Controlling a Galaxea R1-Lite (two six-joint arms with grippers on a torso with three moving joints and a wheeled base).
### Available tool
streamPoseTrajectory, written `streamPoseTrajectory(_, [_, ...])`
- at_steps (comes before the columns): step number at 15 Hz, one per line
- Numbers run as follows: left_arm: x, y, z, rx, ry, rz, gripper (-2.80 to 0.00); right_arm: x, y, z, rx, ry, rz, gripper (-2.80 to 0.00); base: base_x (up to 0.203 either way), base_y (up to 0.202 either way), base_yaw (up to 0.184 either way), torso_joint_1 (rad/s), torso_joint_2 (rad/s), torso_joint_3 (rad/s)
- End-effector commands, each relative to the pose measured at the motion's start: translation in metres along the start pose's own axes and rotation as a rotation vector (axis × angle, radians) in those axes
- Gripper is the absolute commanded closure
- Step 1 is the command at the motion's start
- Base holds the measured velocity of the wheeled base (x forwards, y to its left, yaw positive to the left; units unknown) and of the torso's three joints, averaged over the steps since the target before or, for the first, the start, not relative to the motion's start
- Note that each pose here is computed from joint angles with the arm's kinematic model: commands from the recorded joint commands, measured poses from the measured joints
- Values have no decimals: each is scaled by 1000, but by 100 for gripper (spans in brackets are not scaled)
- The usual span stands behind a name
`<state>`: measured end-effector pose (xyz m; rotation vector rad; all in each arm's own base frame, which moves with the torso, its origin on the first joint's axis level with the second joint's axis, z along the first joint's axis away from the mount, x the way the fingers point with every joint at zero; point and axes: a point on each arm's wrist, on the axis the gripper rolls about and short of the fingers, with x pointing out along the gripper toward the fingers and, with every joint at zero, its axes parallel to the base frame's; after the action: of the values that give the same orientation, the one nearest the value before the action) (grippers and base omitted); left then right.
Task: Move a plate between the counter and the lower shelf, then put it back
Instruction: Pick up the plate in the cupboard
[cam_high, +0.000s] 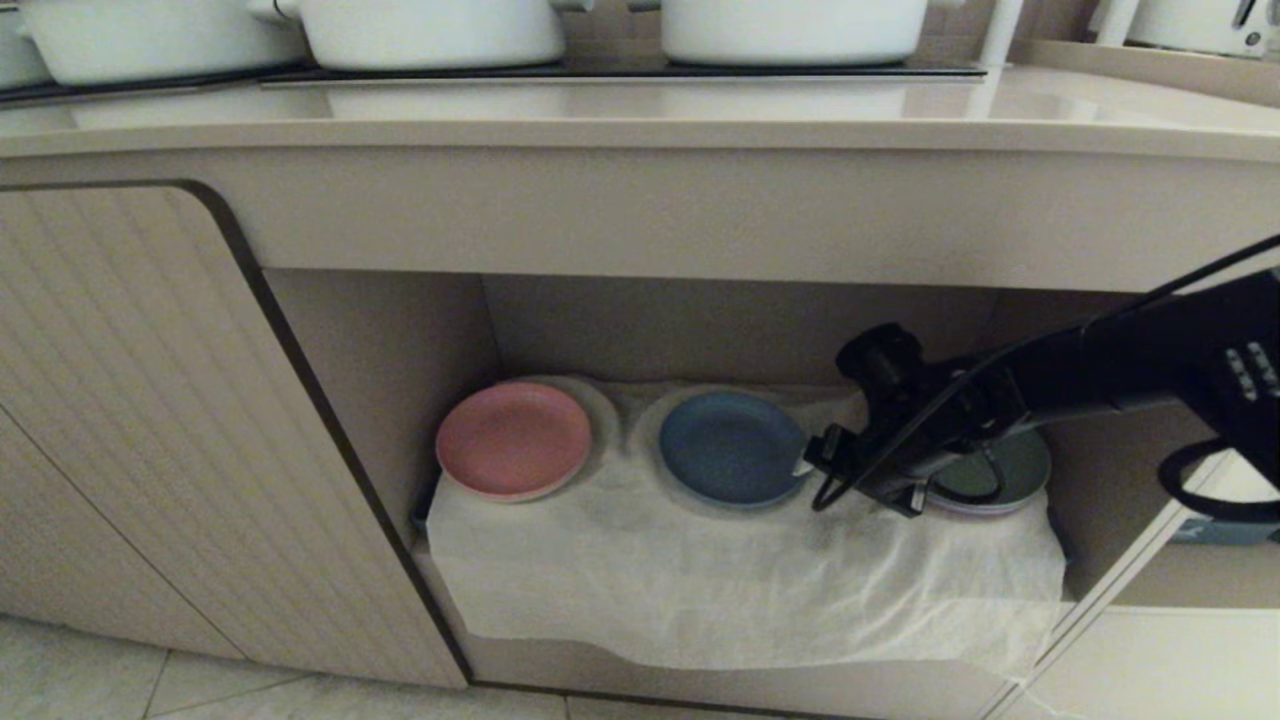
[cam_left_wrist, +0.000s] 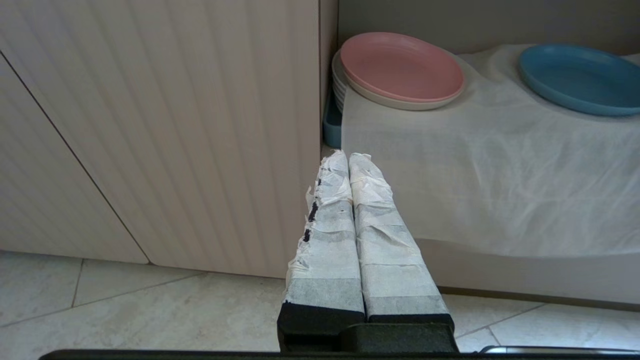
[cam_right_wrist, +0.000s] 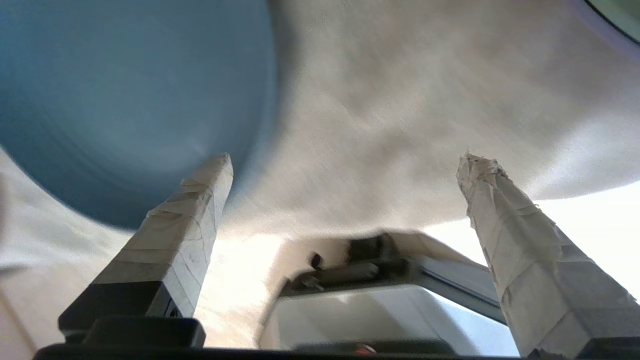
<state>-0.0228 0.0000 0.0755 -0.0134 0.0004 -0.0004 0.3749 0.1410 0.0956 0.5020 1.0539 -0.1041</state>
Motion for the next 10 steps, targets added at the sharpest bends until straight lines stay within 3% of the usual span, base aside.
streamPoseTrajectory(1, [0, 0, 0, 0, 0, 0, 0, -11, -4, -4, -15, 1, -2, -280, 0, 0, 0, 0, 0, 0])
streamPoseTrajectory(10, [0, 0, 0, 0, 0, 0, 0, -50, -40, -40, -117, 57, -52, -280, 0, 0, 0, 0, 0, 0])
